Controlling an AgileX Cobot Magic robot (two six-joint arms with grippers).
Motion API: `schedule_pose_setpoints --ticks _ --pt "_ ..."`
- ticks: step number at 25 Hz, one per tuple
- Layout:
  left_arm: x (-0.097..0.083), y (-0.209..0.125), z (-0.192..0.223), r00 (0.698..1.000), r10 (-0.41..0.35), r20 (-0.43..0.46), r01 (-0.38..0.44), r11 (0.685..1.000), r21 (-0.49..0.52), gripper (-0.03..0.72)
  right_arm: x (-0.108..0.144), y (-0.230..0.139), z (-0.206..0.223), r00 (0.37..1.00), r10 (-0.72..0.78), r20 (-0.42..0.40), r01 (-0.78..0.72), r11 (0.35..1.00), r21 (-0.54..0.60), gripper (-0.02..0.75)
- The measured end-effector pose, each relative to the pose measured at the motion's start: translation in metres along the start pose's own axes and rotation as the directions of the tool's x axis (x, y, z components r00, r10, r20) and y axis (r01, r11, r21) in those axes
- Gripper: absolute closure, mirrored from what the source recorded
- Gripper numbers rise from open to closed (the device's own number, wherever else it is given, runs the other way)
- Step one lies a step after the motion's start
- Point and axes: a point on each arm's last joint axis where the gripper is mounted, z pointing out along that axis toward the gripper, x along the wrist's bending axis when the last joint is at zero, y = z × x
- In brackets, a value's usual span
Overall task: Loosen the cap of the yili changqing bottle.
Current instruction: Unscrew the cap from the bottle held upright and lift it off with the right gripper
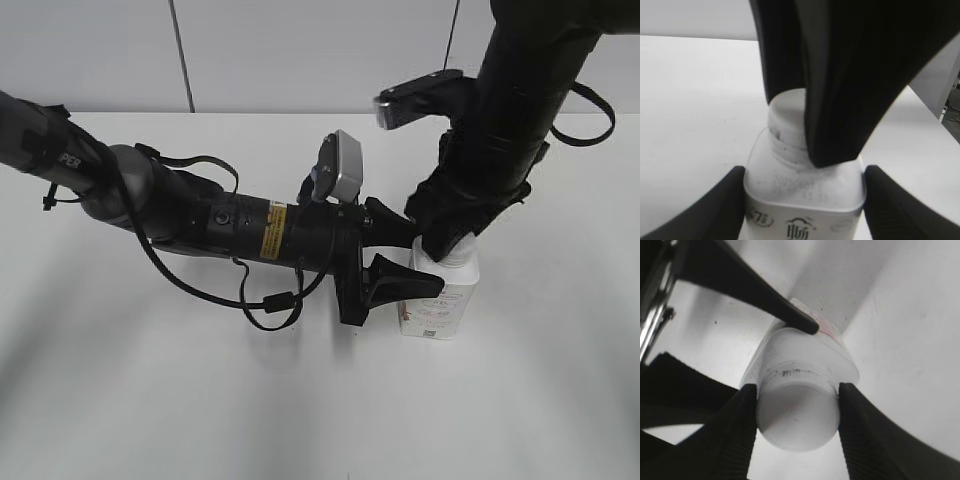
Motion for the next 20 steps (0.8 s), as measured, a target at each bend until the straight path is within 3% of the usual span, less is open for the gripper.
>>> schedule_pose_setpoints --ticks 3,7,9,11,16,18,20 --pt "-0.0001 -0.0001 0.0000 1.000 0.001 0.001 -0.001 1.000 0.001 0.253 0.0001 0.0000 0.0000 0.945 -0.327 -0.001 0.327 0.945 0.000 0.346" --pt "-0.0002 -0.0002 0.0000 1.000 0.003 0.002 -0.003 1.000 0.002 0.253 0.0002 0.0001 0.0000 0.741 -0.672 0.000 0.672 0.741 -0.002 0.347" --pt "-0.0002 -0.0002 0.0000 1.000 0.003 0.002 -0.003 1.000 0.002 0.253 0.0002 0.0001 0.0000 0.650 -0.760 0.000 0.760 0.650 -0.002 0.347" --pt "-0.0002 -0.0002 0.0000 1.000 0.003 0.002 -0.003 1.000 0.002 0.255 0.0002 0.0001 0.0000 0.606 -0.795 0.000 0.795 0.606 -0.002 0.347" --pt "-0.0002 -0.0002 0.0000 1.000 0.003 0.002 -0.003 1.000 0.002 0.254 0.0003 0.0005 -0.0004 0.593 -0.805 0.001 0.805 0.593 -0.005 0.347" --pt "-0.0002 -0.0002 0.0000 1.000 0.003 0.002 -0.003 1.000 0.002 0.254 0.0011 0.0008 -0.0006 0.646 -0.763 -0.003 0.763 0.646 -0.013 0.338" --pt "-0.0002 -0.0001 0.0000 1.000 0.003 0.003 -0.003 1.000 0.001 0.254 0.0016 0.0003 -0.0006 0.694 -0.720 -0.011 0.719 0.694 -0.013 0.254"
